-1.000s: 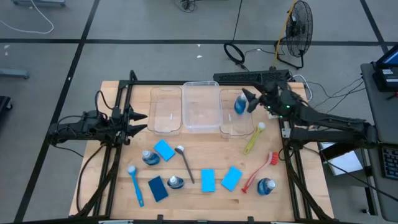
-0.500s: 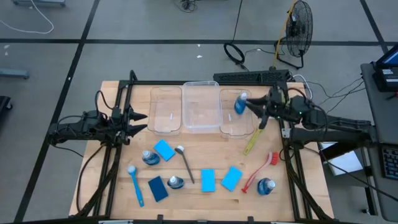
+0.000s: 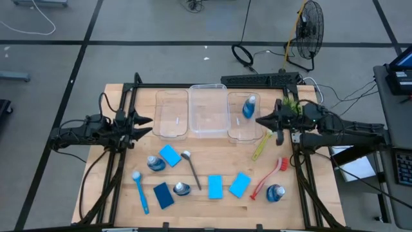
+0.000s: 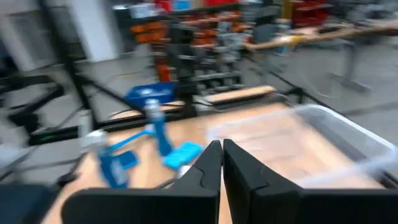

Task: Pick & Place Kitchen Sink Supplies
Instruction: Put the blue dishwashing liquid bottle into the right transparent bin

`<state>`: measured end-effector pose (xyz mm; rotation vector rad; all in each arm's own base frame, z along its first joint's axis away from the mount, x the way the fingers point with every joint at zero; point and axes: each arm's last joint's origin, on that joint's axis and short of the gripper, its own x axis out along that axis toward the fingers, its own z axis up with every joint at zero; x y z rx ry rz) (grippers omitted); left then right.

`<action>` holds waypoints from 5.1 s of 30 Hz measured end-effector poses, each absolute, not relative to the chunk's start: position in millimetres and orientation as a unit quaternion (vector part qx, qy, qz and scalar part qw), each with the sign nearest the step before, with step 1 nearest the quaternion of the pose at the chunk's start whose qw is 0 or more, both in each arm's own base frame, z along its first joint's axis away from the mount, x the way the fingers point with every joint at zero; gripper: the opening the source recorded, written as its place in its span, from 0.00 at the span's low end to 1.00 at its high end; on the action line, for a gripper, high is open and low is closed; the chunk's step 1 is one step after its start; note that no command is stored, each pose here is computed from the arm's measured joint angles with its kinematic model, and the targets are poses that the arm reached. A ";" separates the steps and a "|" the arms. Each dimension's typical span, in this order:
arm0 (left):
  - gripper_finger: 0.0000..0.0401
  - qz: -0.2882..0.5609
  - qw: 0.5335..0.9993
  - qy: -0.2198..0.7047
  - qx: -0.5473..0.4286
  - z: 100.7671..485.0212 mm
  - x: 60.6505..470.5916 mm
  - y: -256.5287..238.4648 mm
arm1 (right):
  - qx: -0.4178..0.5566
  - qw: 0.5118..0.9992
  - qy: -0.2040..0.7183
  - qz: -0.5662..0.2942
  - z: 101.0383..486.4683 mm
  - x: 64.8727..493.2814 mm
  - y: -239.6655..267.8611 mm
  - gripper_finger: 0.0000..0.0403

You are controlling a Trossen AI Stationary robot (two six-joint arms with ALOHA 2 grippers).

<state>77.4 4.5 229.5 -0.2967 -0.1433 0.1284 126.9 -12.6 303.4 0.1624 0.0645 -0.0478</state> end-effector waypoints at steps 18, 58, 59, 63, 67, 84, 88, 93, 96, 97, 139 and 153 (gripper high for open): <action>0.56 0.124 0.964 -0.155 -0.175 243.1 73.8 8.7 | 0.102 0.990 -0.079 0.063 222.6 106.5 -2.8 0.00; 0.56 0.113 0.773 0.555 -0.285 346.9 156.6 -36.0 | 0.149 0.980 -0.108 0.070 194.6 102.8 -2.7 0.00; 0.56 0.105 0.766 0.556 -0.304 347.3 157.0 -39.4 | 0.149 0.980 -0.108 0.070 194.6 102.8 -2.7 0.00; 0.56 0.094 0.748 0.546 -0.365 349.4 161.0 -50.9 | 0.149 0.980 -0.108 0.070 194.6 102.8 -2.7 0.00; 0.56 0.094 0.745 0.529 -0.395 351.8 163.2 -58.1 | 0.149 0.980 -0.110 0.071 195.0 102.7 -2.7 0.00; 0.61 0.134 0.736 0.542 -0.382 341.0 171.1 -78.3 | 0.149 0.980 -0.111 0.071 195.2 102.6 -2.7 0.00; 0.74 0.137 0.729 0.569 -0.355 332.2 178.3 -84.4 | 0.149 0.980 -0.112 0.071 195.4 102.6 -2.6 0.00; 0.92 0.172 0.705 0.609 -0.320 321.6 179.6 -84.9 | 0.151 0.979 -0.113 0.072 195.7 102.5 -2.7 0.00; 0.99 0.167 0.708 0.613 -0.309 319.7 181.2 -87.7 | 0.159 0.978 -0.114 0.073 195.9 102.4 -2.6 0.00; 0.99 0.162 0.714 0.610 -0.303 319.7 181.6 -89.0 | 0.160 0.978 -0.114 0.074 196.0 102.4 -2.6 0.00; 0.65 0.224 0.674 0.685 -0.164 247.3 207.5 -107.4 | 0.159 0.978 -0.113 0.075 195.9 102.4 -2.5 0.00; 0.44 0.215 0.697 0.663 -0.169 233.8 211.6 -108.6 | 0.159 0.978 -0.114 0.075 195.9 102.4 -2.6 0.00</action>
